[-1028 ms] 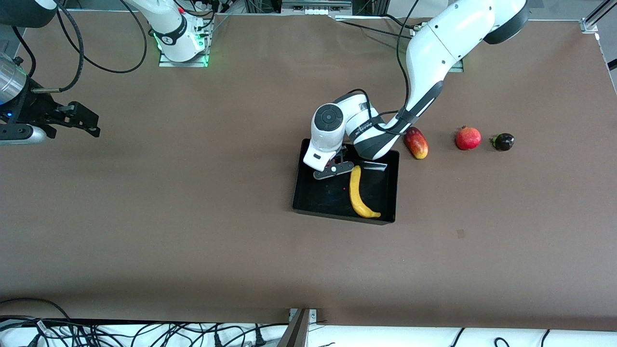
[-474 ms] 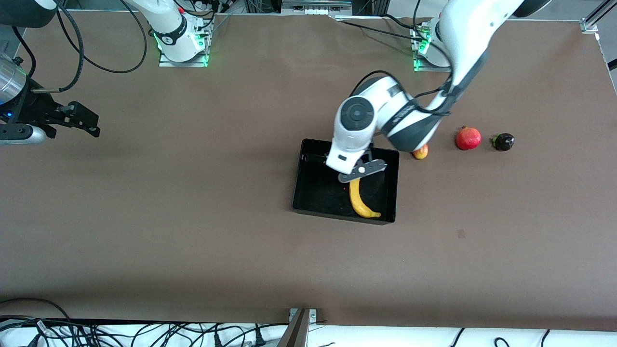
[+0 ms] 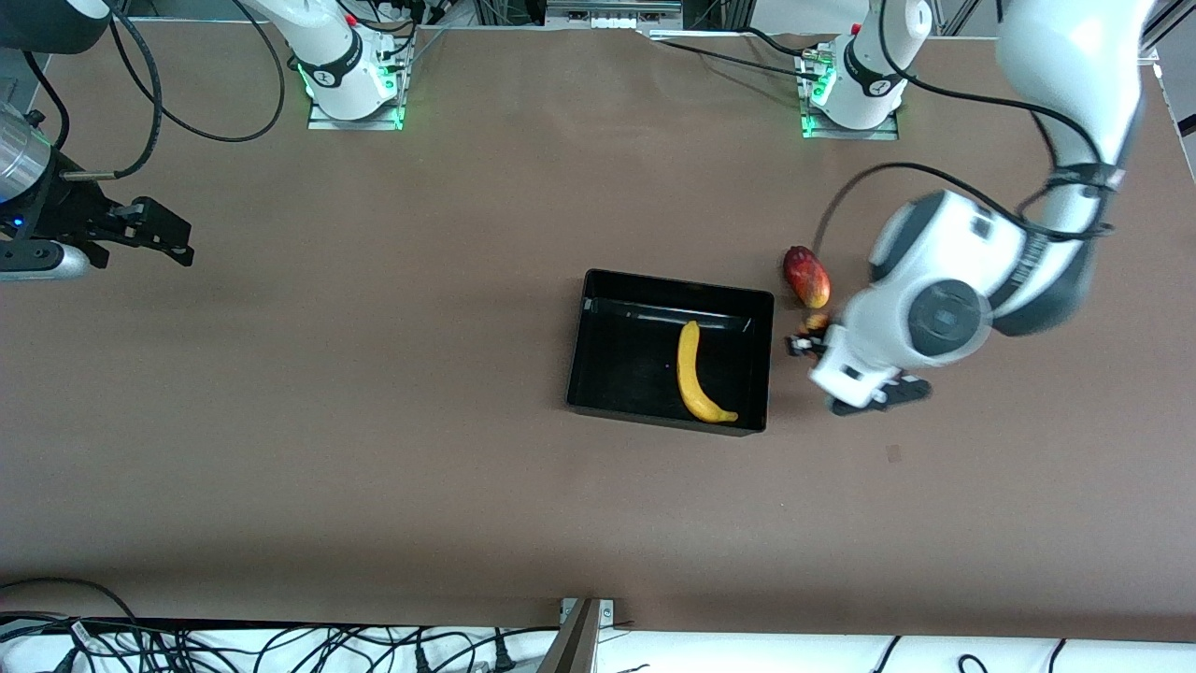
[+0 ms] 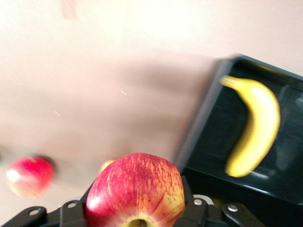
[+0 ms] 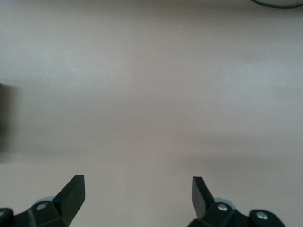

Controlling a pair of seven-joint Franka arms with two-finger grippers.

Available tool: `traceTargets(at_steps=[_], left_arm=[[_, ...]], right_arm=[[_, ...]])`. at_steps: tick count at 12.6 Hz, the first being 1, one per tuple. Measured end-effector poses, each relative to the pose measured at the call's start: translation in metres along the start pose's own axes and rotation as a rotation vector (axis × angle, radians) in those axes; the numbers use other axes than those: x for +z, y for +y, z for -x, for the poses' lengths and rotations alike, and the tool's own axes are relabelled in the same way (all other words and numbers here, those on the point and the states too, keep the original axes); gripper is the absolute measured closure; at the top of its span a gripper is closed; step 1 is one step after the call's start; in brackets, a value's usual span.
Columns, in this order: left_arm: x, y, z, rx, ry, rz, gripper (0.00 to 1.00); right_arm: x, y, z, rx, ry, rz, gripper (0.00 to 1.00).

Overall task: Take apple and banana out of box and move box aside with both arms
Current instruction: 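Lift the apple out of the tray and carry it past the pomegranate, then lower the apple onto the table and open the left gripper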

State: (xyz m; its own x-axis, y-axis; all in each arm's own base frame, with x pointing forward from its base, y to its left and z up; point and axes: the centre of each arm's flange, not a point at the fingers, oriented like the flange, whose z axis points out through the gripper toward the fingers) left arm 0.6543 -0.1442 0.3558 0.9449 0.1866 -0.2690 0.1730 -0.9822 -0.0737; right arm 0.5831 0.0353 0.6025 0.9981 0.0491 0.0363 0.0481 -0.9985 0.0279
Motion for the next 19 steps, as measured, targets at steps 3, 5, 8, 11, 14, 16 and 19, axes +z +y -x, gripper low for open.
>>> traceTargets(at_steps=[3, 5, 8, 11, 14, 16, 19], left_arm=[[0.033, -0.098, -0.055, 0.093, 0.015, 0.032, 0.34], [0.065, -0.132, -0.081, 0.120, 0.061, 0.011, 0.34], [0.114, -0.132, -0.101, 0.177, 0.108, -0.051, 0.34], [0.155, -0.131, -0.112, 0.198, 0.168, -0.060, 0.34], [0.161, -0.134, -0.114, 0.190, 0.206, -0.092, 0.33], [0.166, -0.137, -0.114, 0.187, 0.204, -0.105, 0.18], [0.097, -0.110, -0.091, 0.107, 0.130, 0.007, 0.00]], right_arm=[[0.000, 0.000, 0.000, 0.000, 0.000, 0.000, 0.00], [0.000, 0.000, 0.000, 0.000, 0.000, 0.000, 0.00], [0.000, 0.000, 0.000, 0.000, 0.000, 0.000, 0.00], [0.000, 0.000, 0.000, 0.000, 0.000, 0.000, 0.00], [0.000, 0.000, 0.000, 0.000, 0.000, 0.000, 0.00], [0.000, 0.000, 0.000, 0.000, 0.000, 0.000, 0.00], [0.000, 0.000, 0.000, 0.000, 0.000, 0.000, 0.00]])
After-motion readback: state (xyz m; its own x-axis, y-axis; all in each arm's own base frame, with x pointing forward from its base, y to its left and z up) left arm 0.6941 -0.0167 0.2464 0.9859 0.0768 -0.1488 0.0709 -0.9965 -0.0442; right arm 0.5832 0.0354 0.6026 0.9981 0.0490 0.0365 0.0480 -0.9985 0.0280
